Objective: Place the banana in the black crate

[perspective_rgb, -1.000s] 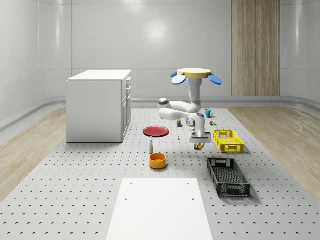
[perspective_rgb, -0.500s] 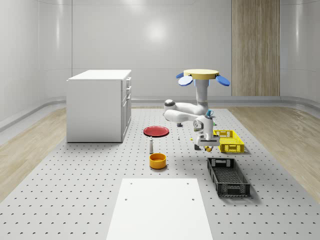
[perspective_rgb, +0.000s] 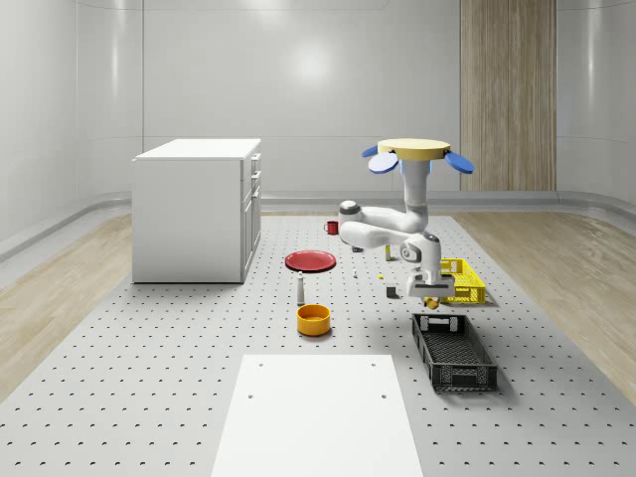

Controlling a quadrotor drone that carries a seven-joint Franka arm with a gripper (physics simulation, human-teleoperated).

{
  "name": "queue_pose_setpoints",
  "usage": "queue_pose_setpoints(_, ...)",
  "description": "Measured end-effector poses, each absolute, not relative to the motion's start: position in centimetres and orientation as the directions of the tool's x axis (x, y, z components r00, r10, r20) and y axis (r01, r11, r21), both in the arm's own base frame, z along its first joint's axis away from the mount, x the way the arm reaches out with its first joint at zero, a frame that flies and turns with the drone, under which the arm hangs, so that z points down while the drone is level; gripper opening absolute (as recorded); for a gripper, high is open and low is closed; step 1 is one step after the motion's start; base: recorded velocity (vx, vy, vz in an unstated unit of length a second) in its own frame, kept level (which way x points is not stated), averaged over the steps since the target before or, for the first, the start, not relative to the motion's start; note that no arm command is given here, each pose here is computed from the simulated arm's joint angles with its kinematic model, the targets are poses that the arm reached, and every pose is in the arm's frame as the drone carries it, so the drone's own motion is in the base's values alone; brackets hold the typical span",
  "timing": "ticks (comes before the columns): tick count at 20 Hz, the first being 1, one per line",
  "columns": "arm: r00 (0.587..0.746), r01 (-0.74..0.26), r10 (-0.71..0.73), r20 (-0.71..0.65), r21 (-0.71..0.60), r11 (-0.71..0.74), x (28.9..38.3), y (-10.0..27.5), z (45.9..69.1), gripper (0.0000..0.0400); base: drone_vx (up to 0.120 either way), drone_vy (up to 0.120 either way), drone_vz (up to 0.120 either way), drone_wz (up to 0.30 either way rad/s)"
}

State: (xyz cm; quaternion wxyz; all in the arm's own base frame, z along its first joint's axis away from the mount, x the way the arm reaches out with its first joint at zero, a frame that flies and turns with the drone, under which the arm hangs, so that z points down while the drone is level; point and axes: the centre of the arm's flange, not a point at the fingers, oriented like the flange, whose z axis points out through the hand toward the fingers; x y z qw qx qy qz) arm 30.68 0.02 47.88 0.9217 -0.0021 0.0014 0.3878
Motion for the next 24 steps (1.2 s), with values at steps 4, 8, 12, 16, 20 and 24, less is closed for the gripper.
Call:
queue_pose_setpoints(4,0.699,-0.715,0.715,-0.004,-0.003,0.699,30.68,0.02,47.88,0.0193,0.120,0.120,0.000,0.000)
queue_pose_setpoints(8,0.699,-0.715,0.715,-0.004,-0.003,0.699,30.68,0.02,47.88,0.0193,0.120,0.120,0.000,0.000)
queue_pose_setpoints(12,0.699,-0.715,0.715,-0.004,-0.003,0.699,30.68,0.02,47.88,0.0193,0.120,0.060,0.000,0.000)
queue_pose_setpoints(16,0.699,-0.715,0.715,-0.004,-0.003,0.699,30.68,0.02,47.88,0.0193,0.120,0.000,-0.070,0.000)
queue_pose_setpoints(20,0.699,-0.715,0.715,-0.004,-0.003,0.699,30.68,0.02,47.88,0.0193,0.090,0.000,-0.120,0.000)
queue_pose_setpoints(24,0.699,-0.715,0.715,-0.004,-0.003,0.699,30.68,0.02,47.88,0.0193,0.000,0.000,-0.100,0.000)
